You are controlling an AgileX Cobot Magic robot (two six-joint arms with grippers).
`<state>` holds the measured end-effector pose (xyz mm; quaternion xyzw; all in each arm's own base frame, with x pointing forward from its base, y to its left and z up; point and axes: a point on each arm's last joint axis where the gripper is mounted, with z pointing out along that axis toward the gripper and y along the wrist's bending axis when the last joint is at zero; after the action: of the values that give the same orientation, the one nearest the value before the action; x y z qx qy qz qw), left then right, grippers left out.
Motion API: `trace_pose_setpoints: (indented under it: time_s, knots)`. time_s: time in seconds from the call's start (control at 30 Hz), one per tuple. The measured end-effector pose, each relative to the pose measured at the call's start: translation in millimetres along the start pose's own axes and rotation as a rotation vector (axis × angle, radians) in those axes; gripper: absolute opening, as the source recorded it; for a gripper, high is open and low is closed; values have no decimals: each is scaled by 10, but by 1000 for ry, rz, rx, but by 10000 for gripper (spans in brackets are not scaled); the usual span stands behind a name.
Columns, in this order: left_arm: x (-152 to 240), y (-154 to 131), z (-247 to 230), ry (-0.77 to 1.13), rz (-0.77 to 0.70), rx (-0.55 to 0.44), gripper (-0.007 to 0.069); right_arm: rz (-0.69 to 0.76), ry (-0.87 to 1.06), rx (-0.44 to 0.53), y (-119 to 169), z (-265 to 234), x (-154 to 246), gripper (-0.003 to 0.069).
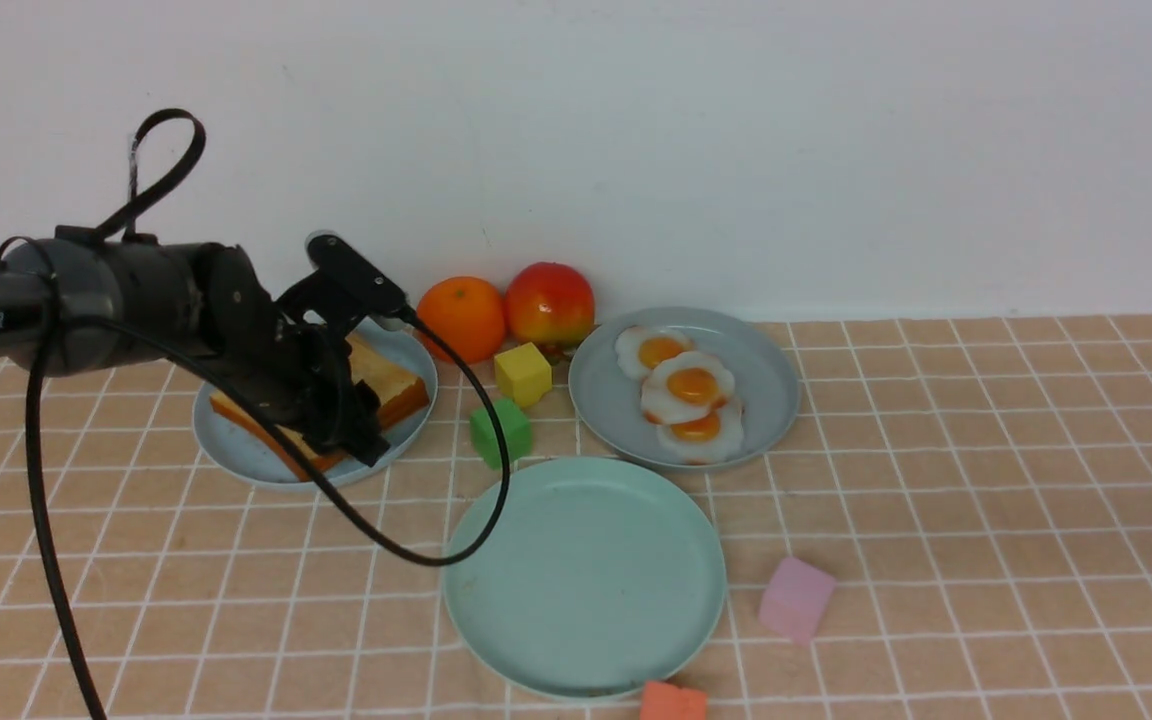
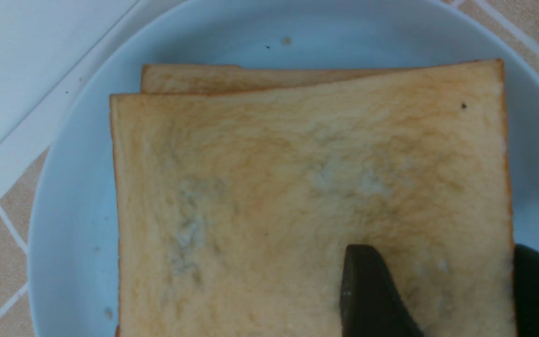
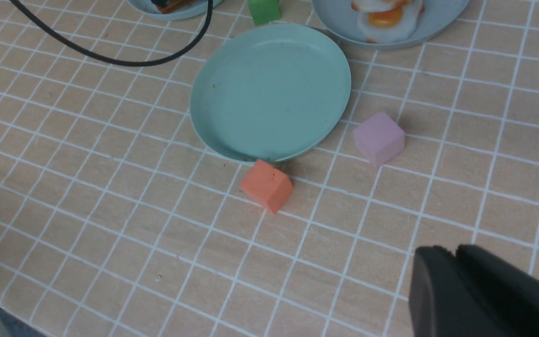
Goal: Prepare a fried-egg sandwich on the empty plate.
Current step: Use the left arm to grab a slice of bread, then use the left arm to put a slice of bread into the empty plate in the middle
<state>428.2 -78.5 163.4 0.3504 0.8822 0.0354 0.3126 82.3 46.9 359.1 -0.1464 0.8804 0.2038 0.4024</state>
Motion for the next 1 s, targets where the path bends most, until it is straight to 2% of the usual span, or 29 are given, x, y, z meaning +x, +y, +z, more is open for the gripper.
trace_pose_setpoints:
  time_s: [0.07,0.13,0.17,0.23,0.37,0.47,0.5,0.53,0.57,0.6,0.73,0.87,1.0]
  knots:
    - [-15,4,-43,0,1,3,315,0,7,-2,1,0,6,74]
    - [-44,13,-131,-2,3,5,239,0,16,-5,4,0,14,76]
    - [-52,13,-144,-6,4,3,228,0,16,-5,4,0,14,76]
    - [-150,49,-395,-40,4,-11,119,1,19,-6,5,0,17,78]
    - [-309,-3,-826,-91,-39,6,114,1,20,-7,7,0,18,83]
    - [-428,-319,-1141,-132,-12,58,114,1,22,-8,7,0,20,85]
    - [-443,-572,-1250,-145,33,97,114,1,24,-8,8,0,22,85]
    - [-443,-734,-1267,-145,64,124,114,1,26,-9,8,0,23,86]
    - [-445,-774,-1288,-149,73,129,114,1,26,-9,8,0,23,87]
    - [-429,-1099,-1307,-151,145,177,114,1,26,-9,8,0,23,88]
    - [-385,-1716,-1232,-168,285,249,114,0,26,-6,5,0,24,92]
    - [-407,-1950,-1073,-198,343,250,114,0,34,-8,7,-1,31,95]
    - [-389,-2024,-896,-194,354,247,114,-1,51,-12,11,-2,46,97]
